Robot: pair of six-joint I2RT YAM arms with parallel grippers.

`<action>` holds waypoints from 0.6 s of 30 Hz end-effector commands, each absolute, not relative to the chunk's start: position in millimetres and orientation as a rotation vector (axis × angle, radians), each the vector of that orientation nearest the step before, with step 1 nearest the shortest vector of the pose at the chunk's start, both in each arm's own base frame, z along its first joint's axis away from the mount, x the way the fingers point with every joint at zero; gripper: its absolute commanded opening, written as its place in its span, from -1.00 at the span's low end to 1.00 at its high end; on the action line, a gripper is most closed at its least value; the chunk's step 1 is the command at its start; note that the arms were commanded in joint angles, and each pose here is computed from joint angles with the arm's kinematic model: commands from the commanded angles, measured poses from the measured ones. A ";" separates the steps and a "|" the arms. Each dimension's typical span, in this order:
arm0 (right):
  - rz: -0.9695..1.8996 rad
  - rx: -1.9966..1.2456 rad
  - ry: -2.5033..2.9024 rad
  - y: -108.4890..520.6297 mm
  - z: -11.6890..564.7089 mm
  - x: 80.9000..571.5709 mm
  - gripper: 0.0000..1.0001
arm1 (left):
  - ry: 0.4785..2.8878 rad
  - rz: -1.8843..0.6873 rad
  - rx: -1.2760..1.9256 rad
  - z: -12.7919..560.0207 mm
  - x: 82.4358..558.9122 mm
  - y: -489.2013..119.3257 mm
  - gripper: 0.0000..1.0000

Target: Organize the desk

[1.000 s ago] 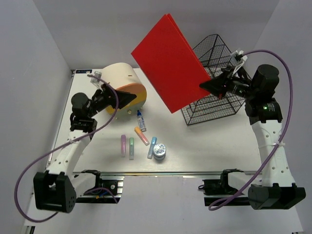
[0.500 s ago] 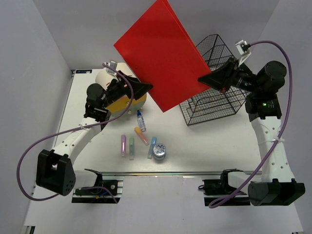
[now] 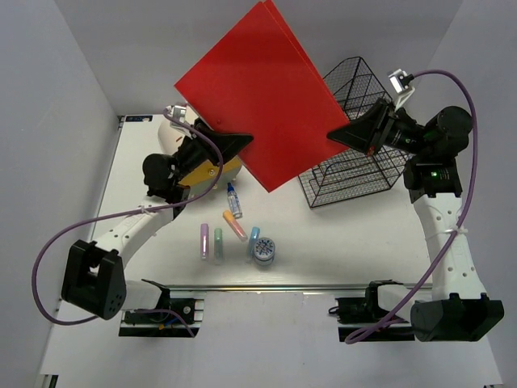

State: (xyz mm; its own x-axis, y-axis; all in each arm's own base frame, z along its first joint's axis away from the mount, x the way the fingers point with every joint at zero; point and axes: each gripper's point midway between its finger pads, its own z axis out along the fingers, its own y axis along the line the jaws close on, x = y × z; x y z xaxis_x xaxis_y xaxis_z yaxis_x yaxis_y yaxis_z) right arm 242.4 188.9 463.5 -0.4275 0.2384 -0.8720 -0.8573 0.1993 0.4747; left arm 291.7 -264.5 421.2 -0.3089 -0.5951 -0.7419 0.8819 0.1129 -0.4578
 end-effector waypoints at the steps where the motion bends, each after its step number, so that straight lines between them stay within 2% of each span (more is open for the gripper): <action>1: 1.399 -0.657 1.431 188.1 479.7 231.2 -1.00 | 1.044 -1.587 0.387 436.9 274.2 -263.8 -0.30; 2: 1.399 -0.649 1.433 188.1 479.3 232.6 -1.00 | 1.044 -1.595 0.384 437.5 273.1 -263.5 -0.42; 3: 1.402 -0.644 1.438 188.1 477.3 233.6 -1.00 | 1.045 -1.605 0.380 437.4 272.2 -263.3 -0.61; 5: 1.404 -0.634 1.447 187.7 475.3 236.0 -1.00 | 1.034 -1.607 0.378 440.4 269.5 -261.7 -0.80; 6: 1.405 -0.638 1.451 188.1 473.2 236.5 -1.00 | 1.044 -1.610 0.375 439.6 270.1 -262.2 -1.00; 9: 1.403 -0.642 1.470 187.9 467.9 238.6 -1.00 | 1.056 -1.610 0.378 443.7 268.5 -262.2 -1.00; 10: 1.377 -0.674 1.454 187.6 470.9 237.3 -0.88 | 1.068 -1.610 0.398 443.5 267.0 -263.9 -1.00; 11: 1.366 -0.692 1.450 187.6 471.8 237.0 -0.63 | 1.085 -1.611 0.413 443.0 266.5 -265.6 -1.00; 13: 1.324 -0.722 1.452 186.7 474.1 238.6 -0.34 | 1.171 -1.599 0.423 440.9 275.2 -269.2 -1.00; 14: 1.309 -0.729 1.454 186.3 473.8 239.9 -0.11 | 1.220 -1.603 0.474 435.6 273.0 -273.9 -1.00; 18: 1.196 -0.707 1.472 180.8 475.8 248.9 0.36 | 1.413 -1.529 0.590 413.1 286.7 -283.0 -1.00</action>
